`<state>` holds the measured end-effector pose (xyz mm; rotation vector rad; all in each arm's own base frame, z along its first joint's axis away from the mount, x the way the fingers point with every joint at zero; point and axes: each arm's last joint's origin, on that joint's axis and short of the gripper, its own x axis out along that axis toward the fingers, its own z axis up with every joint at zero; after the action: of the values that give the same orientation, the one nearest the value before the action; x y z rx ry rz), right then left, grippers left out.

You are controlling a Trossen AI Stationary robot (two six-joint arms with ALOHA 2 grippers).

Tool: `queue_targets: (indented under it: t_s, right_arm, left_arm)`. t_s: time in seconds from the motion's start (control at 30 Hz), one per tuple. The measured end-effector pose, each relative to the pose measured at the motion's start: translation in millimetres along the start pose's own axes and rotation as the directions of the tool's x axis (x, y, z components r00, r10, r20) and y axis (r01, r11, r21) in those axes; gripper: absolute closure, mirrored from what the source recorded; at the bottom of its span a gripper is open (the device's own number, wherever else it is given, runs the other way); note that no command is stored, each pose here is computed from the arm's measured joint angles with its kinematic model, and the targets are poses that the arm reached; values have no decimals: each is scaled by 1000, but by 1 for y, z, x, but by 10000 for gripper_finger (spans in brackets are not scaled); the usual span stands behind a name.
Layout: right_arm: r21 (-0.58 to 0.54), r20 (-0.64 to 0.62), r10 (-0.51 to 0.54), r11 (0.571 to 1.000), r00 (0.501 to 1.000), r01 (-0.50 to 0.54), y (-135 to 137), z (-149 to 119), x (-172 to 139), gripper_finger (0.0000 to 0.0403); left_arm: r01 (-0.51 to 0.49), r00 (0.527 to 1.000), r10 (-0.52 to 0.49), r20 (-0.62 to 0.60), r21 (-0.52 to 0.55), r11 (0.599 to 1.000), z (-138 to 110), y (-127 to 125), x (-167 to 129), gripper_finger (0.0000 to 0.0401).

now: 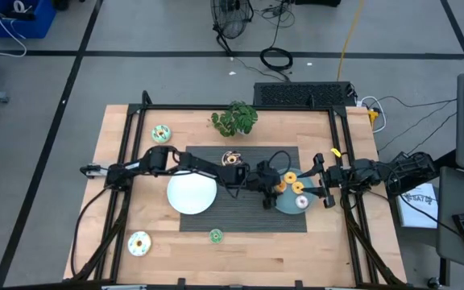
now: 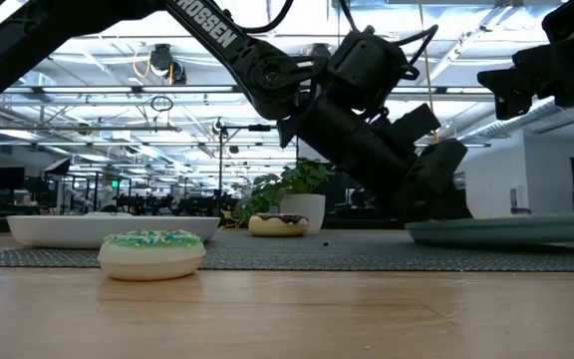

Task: Pick & Place donuts
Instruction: Put the small orange doughnut on top of the blue plate, then put the small green doughnut on top of the blue plate

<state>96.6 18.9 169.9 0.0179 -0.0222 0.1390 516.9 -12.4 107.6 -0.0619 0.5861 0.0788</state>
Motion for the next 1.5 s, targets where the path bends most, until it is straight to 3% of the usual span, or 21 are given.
queue_targets:
  t_s: [0.33,0.7,0.83,1.0,1.2,1.5]
  right_arm:
    - [0,0,0,1000,1000,0,0,0,0,206]
    - [0,0,0,1000,1000,0,0,0,0,206]
    - [0,0,0,1000,1000,0,0,0,0,206]
    - [0,0,0,1000,1000,0,0,0,0,206]
    - [0,0,0,1000,1000,0,0,0,0,206]
    - [0,0,0,1000,1000,0,0,0,0,206]
  left_arm:
    - [2,1000,-2,9,37,999,6,-1,-5,80]
    - [5,997,-13,70,108,994,44,-4,-39,95]
    - [16,1000,-12,-22,193,981,47,-8,-53,93]
    - [59,975,-3,-224,247,967,34,-15,-67,99]
    - [95,903,4,-430,208,973,18,-31,-84,107]
    - [228,790,-68,-610,188,955,-4,-67,-101,111]
